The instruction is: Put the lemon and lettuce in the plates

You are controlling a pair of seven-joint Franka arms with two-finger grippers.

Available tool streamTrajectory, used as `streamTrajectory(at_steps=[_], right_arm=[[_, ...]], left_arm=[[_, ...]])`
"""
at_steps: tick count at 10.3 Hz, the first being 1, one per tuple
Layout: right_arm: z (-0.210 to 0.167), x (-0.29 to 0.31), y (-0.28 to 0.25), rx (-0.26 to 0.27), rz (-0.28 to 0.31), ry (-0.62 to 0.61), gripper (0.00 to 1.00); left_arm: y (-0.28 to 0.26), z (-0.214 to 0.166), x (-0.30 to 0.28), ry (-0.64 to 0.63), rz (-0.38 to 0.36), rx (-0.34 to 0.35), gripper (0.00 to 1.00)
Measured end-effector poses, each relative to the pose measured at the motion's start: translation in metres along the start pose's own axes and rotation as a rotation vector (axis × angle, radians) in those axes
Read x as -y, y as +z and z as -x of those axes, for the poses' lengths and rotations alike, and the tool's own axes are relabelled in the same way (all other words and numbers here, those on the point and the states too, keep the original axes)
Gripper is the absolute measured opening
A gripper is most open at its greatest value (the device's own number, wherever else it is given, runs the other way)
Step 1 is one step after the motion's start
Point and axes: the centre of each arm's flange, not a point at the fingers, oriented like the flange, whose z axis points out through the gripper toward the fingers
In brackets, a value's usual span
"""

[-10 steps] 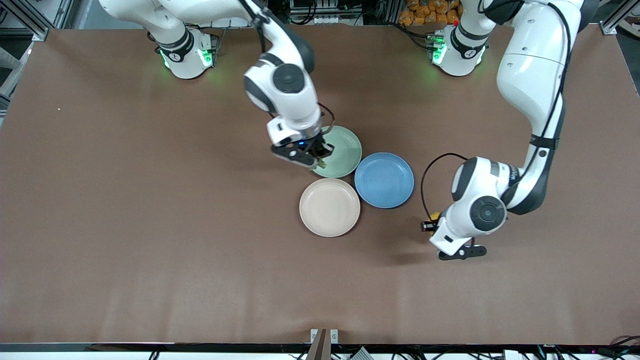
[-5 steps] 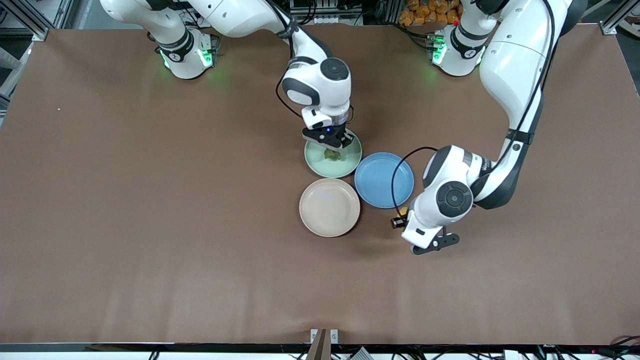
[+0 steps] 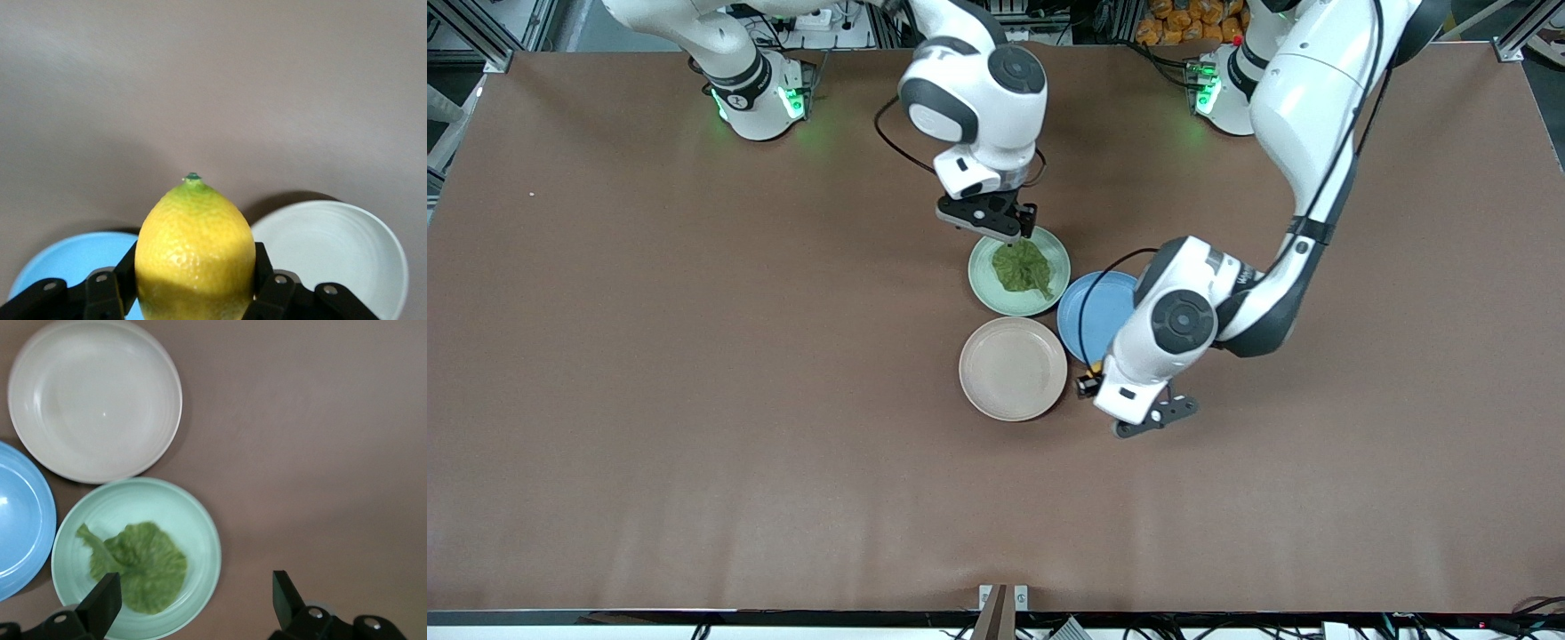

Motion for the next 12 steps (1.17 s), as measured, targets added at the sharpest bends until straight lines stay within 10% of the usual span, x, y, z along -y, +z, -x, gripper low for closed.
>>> streamTrajectory(at_steps=[3, 7, 10, 12], right_arm=[[-0.072, -0.066, -0.049, -0.016, 0.043, -0.108, 1.00], [-0.206, -0.216, -0.097, 0.059, -0.069, -0.208, 1.00], [-0.253, -0.315, -0.110, 0.066, -0.055, -0.308, 1.00], [-0.265, -0.353, -0.116, 0.078, -0.101, -0.312, 1.00]], left_arm=[[0.027, 0.062, -0.049, 0.031, 0.017, -0.001, 0.67], [0.085, 0.099, -0.073, 0.021, 0.035, -0.043, 0.68], [0.101, 0.119, -0.082, 0.036, -0.015, -0.117, 1.00], [0.089, 0.106, -0.080, 0.021, -0.008, -0.140, 1.00]])
